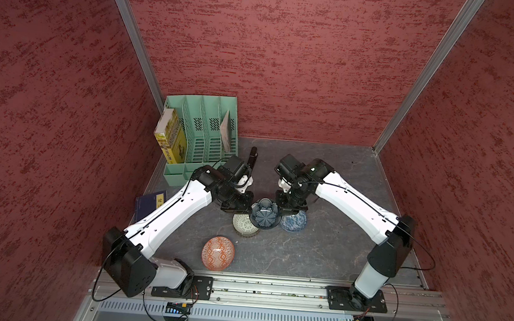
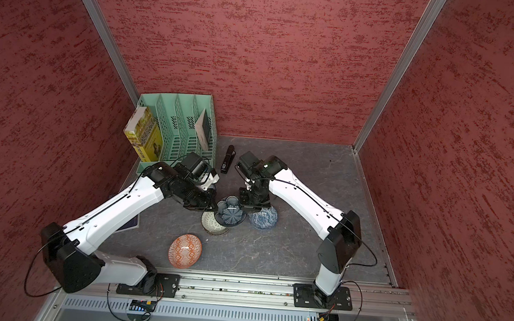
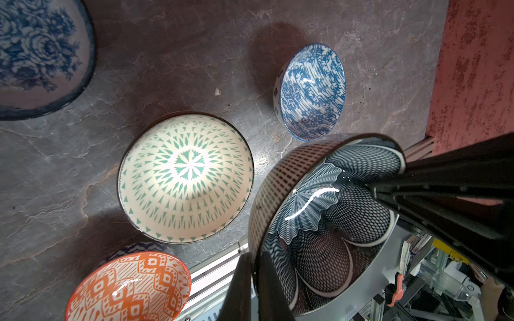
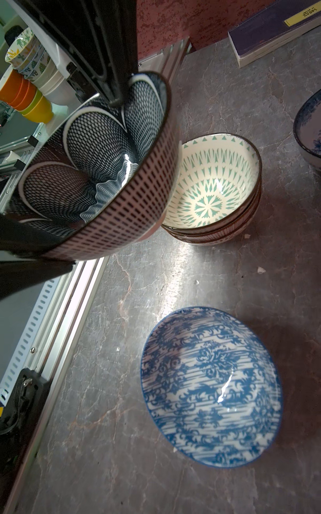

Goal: Stack the bowls
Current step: Pick up the bowl from the center of the board.

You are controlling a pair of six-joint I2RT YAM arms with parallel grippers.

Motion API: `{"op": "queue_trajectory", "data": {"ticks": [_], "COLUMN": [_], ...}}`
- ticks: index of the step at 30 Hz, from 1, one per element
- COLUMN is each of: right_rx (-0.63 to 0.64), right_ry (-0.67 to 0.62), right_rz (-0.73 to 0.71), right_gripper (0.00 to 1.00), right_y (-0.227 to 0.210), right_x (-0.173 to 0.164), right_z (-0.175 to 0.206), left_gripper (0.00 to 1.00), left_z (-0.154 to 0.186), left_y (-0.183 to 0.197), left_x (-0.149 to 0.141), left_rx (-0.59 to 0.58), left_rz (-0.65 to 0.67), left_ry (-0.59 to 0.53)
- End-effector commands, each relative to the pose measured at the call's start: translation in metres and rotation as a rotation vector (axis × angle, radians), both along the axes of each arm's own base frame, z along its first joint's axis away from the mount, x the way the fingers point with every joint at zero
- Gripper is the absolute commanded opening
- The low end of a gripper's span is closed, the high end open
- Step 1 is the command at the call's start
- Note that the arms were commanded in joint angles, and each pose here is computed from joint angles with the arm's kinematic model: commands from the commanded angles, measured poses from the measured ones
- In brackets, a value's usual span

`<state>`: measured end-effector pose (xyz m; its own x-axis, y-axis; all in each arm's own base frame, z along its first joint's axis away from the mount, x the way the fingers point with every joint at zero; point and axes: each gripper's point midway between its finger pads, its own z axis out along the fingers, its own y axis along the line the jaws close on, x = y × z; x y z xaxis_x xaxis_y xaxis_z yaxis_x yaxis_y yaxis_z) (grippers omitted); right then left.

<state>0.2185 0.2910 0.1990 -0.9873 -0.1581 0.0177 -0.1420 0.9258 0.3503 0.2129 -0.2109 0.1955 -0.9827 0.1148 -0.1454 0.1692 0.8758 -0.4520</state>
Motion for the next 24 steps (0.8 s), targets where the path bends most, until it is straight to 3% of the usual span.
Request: {"op": "queue_trajectory", "data": {"ticks": [1,7,10,16,24], "right_rx": [0.08,0.091,0.071,0.037,0.033], "right_ry": [-0.029,-0.03,-0.053,-0.113,-0.134], "right_rz": [0.025,0.034,0.041,0.062,0.008], "right_gripper": [0.0,0.01,0.26,0.47,0.5], "right_y": [0.019,0.029,0.028,0.014,-0.013], "right_x": [0.004,0.008,0.014,0.03,0.041], "right_z": [0.017,0.015,0.016,0.031,0.037], "left_gripper": [0.02,0.0,0.0,0.0,0.0], "left_z": [-0.005,-0.007,-0.007,-0.009,-0.022], "left_y": [0.002,0.013,0.021,0.038,0.05], "left_x": [-0.004,-0.004,-0.002,0.001,0.007], "left_rx": [0.021,0.071,0.082,0.079,0.051], "left_rz": [-0.013,0.007,0.038,0.097,0.148], "left_ry": [0.015,0.003,-0.001,0.01,0.022]}}
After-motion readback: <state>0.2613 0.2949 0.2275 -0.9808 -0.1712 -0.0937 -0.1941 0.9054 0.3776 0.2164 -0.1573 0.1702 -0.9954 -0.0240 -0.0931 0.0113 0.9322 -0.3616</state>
